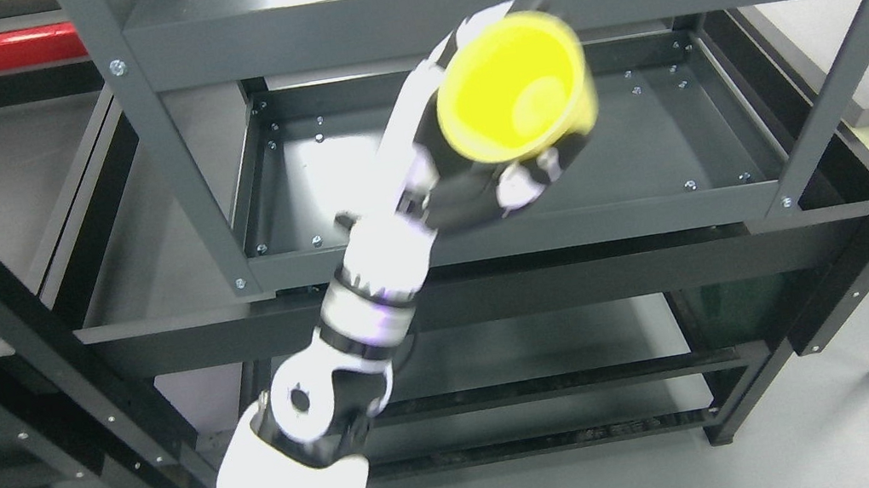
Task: Place yellow IKEA cup on middle right shelf
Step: 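Raise the left hand with the cup up to the upper shelf, then set the cup down on the upper shelf and open the left hand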
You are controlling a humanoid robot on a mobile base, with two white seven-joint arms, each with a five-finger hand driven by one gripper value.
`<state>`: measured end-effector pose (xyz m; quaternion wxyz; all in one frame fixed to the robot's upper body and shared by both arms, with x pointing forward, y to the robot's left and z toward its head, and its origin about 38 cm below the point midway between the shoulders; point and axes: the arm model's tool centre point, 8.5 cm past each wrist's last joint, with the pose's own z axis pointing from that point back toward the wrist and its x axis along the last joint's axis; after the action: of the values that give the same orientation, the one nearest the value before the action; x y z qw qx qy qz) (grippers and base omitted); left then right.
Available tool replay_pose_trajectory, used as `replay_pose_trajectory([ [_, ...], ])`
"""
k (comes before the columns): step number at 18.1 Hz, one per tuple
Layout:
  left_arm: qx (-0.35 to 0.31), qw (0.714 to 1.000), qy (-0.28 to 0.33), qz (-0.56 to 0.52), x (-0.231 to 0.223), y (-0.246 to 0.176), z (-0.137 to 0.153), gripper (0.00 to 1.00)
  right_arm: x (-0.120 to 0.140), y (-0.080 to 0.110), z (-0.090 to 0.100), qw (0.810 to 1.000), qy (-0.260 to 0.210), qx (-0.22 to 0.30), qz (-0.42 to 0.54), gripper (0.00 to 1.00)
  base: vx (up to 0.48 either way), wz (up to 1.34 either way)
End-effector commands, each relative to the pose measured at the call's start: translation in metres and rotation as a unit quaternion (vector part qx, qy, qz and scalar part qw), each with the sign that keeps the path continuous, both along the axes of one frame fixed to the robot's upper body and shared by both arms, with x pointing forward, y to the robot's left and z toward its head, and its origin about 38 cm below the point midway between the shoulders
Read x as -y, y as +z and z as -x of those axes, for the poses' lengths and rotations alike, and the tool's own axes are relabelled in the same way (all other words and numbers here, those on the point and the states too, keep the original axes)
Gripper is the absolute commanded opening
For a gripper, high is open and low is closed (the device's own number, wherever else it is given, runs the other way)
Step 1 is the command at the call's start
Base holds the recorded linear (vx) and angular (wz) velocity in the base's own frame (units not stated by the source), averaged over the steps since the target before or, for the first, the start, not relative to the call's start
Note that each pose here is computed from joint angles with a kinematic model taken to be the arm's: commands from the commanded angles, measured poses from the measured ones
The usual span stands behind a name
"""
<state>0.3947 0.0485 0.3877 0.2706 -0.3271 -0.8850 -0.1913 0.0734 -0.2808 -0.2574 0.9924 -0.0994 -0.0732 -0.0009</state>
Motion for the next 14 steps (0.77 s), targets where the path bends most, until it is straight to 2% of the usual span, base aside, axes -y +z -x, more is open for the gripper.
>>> replay_pose_trajectory([
  [1, 0.077, 0.995, -0.058, -0.035, 0.042, 0.086, 0.023, 0.00, 0.010, 0.000, 0.009, 1.000, -0.004, -0.007, 0.008, 0.99, 0.070, -0.06],
  [4, 0.069, 0.994, -0.079, -0.026, 0.041, 0.122, 0.023, 0.00, 0.010, 0.000, 0.009, 1.000, -0.004, -0.007, 0.008, 0.99, 0.087, -0.02],
  [6, 0.019, 0.999, -0.030, -0.016, 0.028, 0.146, -0.004, 0.00, 0.010, 0.000, 0.009, 1.000, -0.004, -0.007, 0.008, 0.99, 0.102, 0.02],
  [9, -0.091, 0.994, 0.050, -0.018, 0.012, 0.146, -0.046, 0.00, 0.010, 0.000, 0.009, 1.000, -0.004, -0.007, 0.008, 0.99, 0.118, 0.09],
  [11, -0.145, 0.986, 0.079, -0.025, 0.004, 0.142, -0.065, 0.00, 0.010, 0.000, 0.009, 1.000, -0.004, -0.007, 0.008, 0.99, 0.142, 0.15],
  [14, -0.251, 0.960, 0.113, -0.049, -0.010, 0.109, -0.115, 0.00, 0.010, 0.000, 0.009, 1.000, -0.004, -0.007, 0.008, 0.99, 0.085, 0.11],
])
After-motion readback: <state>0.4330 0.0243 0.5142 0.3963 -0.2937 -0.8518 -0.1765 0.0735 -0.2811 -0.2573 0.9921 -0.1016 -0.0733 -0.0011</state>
